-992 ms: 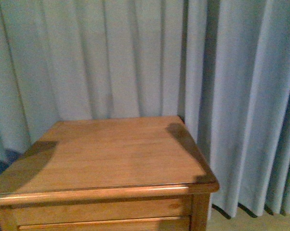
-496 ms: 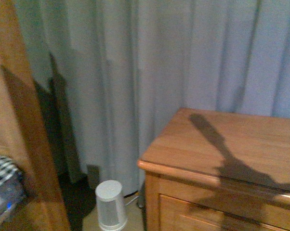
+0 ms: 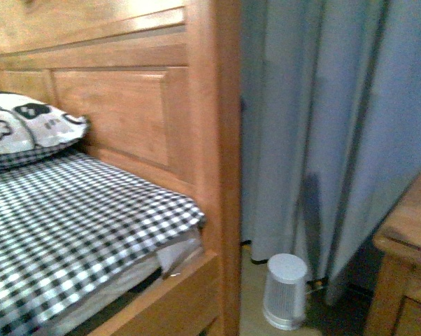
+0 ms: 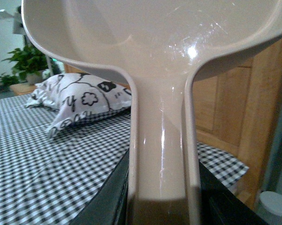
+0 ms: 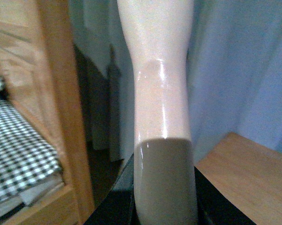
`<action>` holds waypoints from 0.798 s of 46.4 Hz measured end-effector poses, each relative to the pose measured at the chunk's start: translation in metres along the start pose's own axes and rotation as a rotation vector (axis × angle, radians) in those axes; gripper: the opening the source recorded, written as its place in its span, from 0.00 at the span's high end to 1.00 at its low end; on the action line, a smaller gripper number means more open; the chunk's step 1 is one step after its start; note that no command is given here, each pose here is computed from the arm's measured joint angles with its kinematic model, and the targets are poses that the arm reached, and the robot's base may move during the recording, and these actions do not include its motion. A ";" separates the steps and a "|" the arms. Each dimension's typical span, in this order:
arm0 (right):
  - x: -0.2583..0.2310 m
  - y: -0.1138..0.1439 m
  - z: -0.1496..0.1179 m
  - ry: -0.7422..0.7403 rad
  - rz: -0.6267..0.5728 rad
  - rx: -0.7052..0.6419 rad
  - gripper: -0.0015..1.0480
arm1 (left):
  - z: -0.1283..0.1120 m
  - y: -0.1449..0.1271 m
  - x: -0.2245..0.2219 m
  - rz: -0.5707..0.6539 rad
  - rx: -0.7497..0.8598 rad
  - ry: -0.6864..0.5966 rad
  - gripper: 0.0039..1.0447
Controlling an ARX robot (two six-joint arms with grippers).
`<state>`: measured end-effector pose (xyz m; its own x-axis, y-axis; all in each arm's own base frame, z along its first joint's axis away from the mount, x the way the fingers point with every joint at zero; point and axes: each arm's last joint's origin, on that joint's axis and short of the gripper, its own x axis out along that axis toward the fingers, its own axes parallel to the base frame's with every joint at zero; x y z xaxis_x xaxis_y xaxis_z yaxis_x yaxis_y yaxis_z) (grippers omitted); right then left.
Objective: Clean up trash
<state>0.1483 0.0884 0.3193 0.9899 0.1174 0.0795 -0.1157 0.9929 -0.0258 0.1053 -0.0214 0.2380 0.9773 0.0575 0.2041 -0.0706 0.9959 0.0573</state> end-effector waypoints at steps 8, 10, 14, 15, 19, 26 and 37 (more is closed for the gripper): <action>0.000 0.000 0.000 0.000 0.000 0.000 0.82 | 0.000 0.000 0.000 0.000 0.000 0.000 0.74; 0.000 0.000 0.000 0.000 0.000 0.000 0.82 | 0.000 0.000 0.000 -0.001 0.000 0.000 0.74; 0.000 0.000 0.000 0.001 -0.005 0.000 0.82 | 0.000 0.000 0.000 -0.005 0.000 0.000 0.74; 0.000 0.000 0.000 0.000 -0.003 0.000 0.82 | 0.000 0.000 0.000 -0.002 0.000 0.000 0.74; 0.000 0.000 0.000 -0.001 -0.002 0.000 0.82 | 0.000 0.000 0.000 -0.002 0.000 -0.001 0.74; 0.000 0.000 0.000 -0.001 -0.003 0.000 0.82 | 0.000 0.000 0.000 -0.002 0.000 -0.001 0.74; 0.001 0.001 -0.001 0.003 0.009 -0.002 0.82 | 0.000 0.000 0.000 0.010 -0.001 0.000 0.74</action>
<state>0.1489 0.0893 0.3187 0.9890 0.1267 0.0761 -0.1248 0.9918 -0.0288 0.1050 -0.0210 0.2376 0.9765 0.0675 0.2048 -0.0802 0.9953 0.0546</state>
